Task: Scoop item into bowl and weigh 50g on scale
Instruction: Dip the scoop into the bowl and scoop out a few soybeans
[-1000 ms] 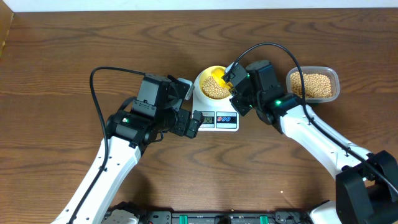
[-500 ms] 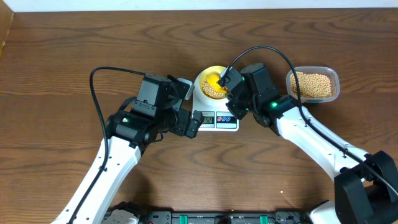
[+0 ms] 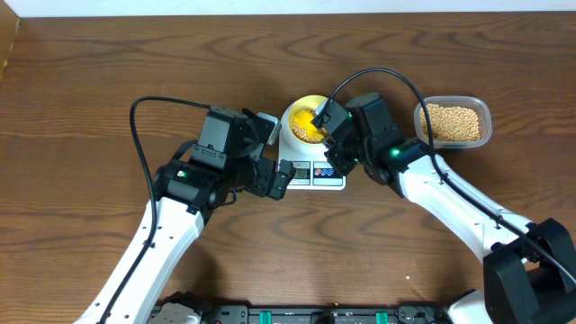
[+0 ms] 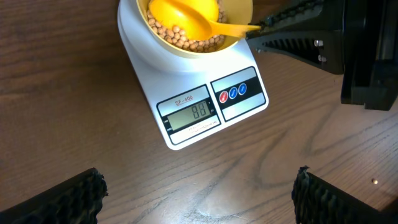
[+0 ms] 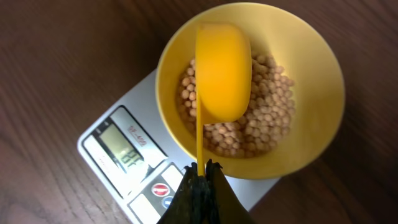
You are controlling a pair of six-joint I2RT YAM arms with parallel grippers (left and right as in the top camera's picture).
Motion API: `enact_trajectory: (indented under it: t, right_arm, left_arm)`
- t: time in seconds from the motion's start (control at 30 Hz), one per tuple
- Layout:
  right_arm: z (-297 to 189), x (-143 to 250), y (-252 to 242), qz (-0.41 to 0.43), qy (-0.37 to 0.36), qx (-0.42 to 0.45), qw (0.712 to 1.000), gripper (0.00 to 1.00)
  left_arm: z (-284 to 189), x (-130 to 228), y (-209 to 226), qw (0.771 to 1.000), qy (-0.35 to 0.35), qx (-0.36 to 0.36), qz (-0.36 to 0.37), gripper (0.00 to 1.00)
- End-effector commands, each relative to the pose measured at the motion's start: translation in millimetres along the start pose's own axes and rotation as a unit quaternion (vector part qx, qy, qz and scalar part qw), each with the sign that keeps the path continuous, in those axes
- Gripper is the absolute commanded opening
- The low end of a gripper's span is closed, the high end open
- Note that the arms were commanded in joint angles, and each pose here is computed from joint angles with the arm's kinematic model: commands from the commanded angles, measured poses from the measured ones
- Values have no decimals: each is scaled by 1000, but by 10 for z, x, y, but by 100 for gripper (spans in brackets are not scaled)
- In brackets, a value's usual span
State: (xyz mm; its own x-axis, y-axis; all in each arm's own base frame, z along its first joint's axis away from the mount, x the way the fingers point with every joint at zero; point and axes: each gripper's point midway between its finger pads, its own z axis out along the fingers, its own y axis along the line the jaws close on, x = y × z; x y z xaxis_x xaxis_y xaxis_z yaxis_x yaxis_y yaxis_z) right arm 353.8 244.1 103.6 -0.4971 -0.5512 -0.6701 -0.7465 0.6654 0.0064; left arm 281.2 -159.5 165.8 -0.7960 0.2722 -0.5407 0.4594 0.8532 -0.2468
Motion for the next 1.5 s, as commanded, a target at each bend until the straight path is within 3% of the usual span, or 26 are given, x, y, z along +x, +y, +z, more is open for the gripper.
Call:
enact_trajectory:
  t: [0.0,0.33,0.5,0.63,0.9,1.47]
  right_arm:
    - [25,-48,81,1,-8,-18,1000,1]
    - [7,-168,-32,71,-34,-7,997,1]
    - [-6,-267,-156,65,-55,24,996,1]
    - [-20,-213,-329,16,-40,78,996,1]
    - [-11,-135,-310,-19,-21,75,997,1]
    - [170,120,-220,-12,22,45,999,1]
  left_arm:
    - [-4,-7,23,1000,-1,-5,6,98]
    - [-4,-7,23,1000,-1,-5,6,98]
    - [-4,-7,23,1000,-1,-5,6,98]
    - [-4,-7,23,1000,-1,-5,6,98]
    - [-4,-7,23,1000,-1,-5,6,98]
    - [-4,-7,23,1000,-1,-5,6,98]
